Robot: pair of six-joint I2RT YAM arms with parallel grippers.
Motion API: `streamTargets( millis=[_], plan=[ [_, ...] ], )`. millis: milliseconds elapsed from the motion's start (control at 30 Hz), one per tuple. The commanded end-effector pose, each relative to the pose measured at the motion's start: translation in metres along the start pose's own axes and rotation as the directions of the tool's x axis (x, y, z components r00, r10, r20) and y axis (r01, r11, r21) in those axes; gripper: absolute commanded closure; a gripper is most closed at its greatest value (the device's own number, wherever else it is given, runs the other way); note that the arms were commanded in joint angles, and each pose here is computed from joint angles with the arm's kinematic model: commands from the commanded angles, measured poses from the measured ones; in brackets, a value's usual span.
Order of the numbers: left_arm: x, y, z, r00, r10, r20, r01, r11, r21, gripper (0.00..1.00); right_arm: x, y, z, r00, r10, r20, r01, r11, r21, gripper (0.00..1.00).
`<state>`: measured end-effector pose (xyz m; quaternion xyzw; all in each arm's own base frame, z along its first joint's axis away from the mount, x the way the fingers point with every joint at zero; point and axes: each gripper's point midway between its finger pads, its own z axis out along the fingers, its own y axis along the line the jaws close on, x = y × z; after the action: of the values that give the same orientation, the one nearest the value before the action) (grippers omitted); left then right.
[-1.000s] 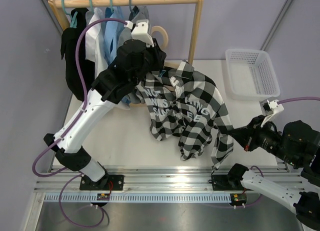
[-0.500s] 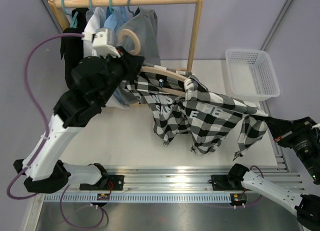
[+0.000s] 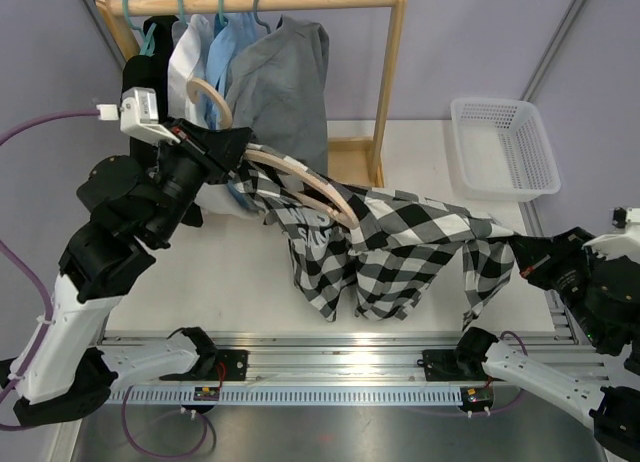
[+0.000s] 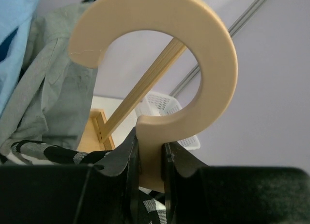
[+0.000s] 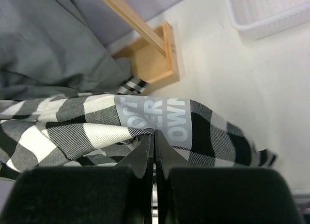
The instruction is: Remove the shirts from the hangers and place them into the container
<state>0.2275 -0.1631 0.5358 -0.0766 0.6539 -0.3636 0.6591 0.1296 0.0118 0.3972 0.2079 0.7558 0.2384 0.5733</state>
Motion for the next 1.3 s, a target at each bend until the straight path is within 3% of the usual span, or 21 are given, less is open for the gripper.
streamTargets(
  millis=[0, 100, 267, 533, 600, 667, 767, 833, 867, 933, 967, 1000, 1133, 1267],
  plan=[
    [0.006, -0.008, -0.001, 0.994, -0.106, -0.029, 0.107, 0.993, 0.042, 1.0, 0.022, -0.031, 0.009, 0.976, -0.205, -0.071, 0.212, 0.97, 0.118, 1.0],
    [0.063, -0.024, -0.001, 0.965, -0.151, -0.214, 0.18, 0.976, 0.123, 1.0, 0.035, -0.02, 0.021, 0.964, -0.242, -0.11, 0.252, 0.964, 0.088, 1.0],
    [0.107, -0.067, -0.023, 0.923, -0.179, -0.339, 0.28, 0.919, 0.277, 1.0, 0.053, -0.002, 0.037, 0.946, -0.286, -0.154, 0.294, 0.955, 0.037, 1.0],
    [0.115, -0.122, -0.031, 0.877, -0.272, -0.395, 0.444, 0.771, 0.456, 1.0, 0.087, 0.022, 0.061, 0.916, -0.328, -0.23, 0.326, 0.944, -0.048, 1.0],
    [0.106, -0.141, -0.039, 0.862, -0.3, -0.408, 0.494, 0.679, 0.543, 1.0, 0.092, 0.029, 0.066, 0.913, -0.335, -0.233, 0.328, 0.942, -0.07, 1.0],
    [0.1, -0.151, -0.045, 0.86, -0.295, -0.416, 0.502, 0.632, 0.591, 1.0, 0.104, 0.037, 0.075, 0.895, -0.362, -0.26, 0.349, 0.932, -0.095, 1.0],
    [0.106, -0.157, -0.045, 0.867, -0.246, -0.433, 0.48, 0.644, 0.596, 1.0, 0.119, 0.048, 0.083, 0.872, -0.383, -0.305, 0.358, 0.924, -0.137, 1.0],
    [0.121, -0.157, -0.042, 0.883, -0.158, -0.442, 0.42, 0.686, 0.594, 1.0, 0.131, 0.055, 0.083, 0.853, -0.391, -0.345, 0.348, 0.92, -0.182, 1.0],
    [0.143, -0.15, -0.039, 0.886, -0.073, -0.457, 0.357, 0.736, 0.575, 1.0, 0.133, 0.061, 0.08, 0.847, -0.39, -0.362, 0.336, 0.92, -0.204, 0.72],
    [0.156, -0.145, -0.037, 0.893, 0.012, -0.449, 0.279, 0.768, 0.577, 1.0, 0.129, 0.06, 0.074, 0.838, -0.395, -0.376, 0.341, 0.918, -0.204, 0.25],
    [0.167, -0.136, -0.033, 0.904, 0.079, -0.419, 0.192, 0.802, 0.566, 1.0, 0.122, 0.061, 0.07, 0.845, -0.392, -0.364, 0.337, 0.919, -0.205, 0.09],
    [0.184, -0.124, -0.034, 0.886, 0.139, -0.442, 0.14, 0.829, 0.542, 1.0, 0.113, 0.064, 0.066, 0.855, -0.388, -0.345, 0.332, 0.919, -0.21, 0.01],
    [0.227, -0.087, -0.024, 0.845, 0.295, -0.447, -0.062, 0.883, 0.465, 1.0, 0.048, 0.075, 0.033, 0.903, -0.373, -0.215, 0.322, 0.916, -0.239, 0.0],
    [0.249, -0.05, -0.011, 0.813, 0.388, -0.434, -0.239, 0.902, 0.359, 1.0, 0.023, 0.078, 0.018, 0.906, -0.381, -0.185, 0.334, 0.912, -0.239, 0.01]
  ],
)
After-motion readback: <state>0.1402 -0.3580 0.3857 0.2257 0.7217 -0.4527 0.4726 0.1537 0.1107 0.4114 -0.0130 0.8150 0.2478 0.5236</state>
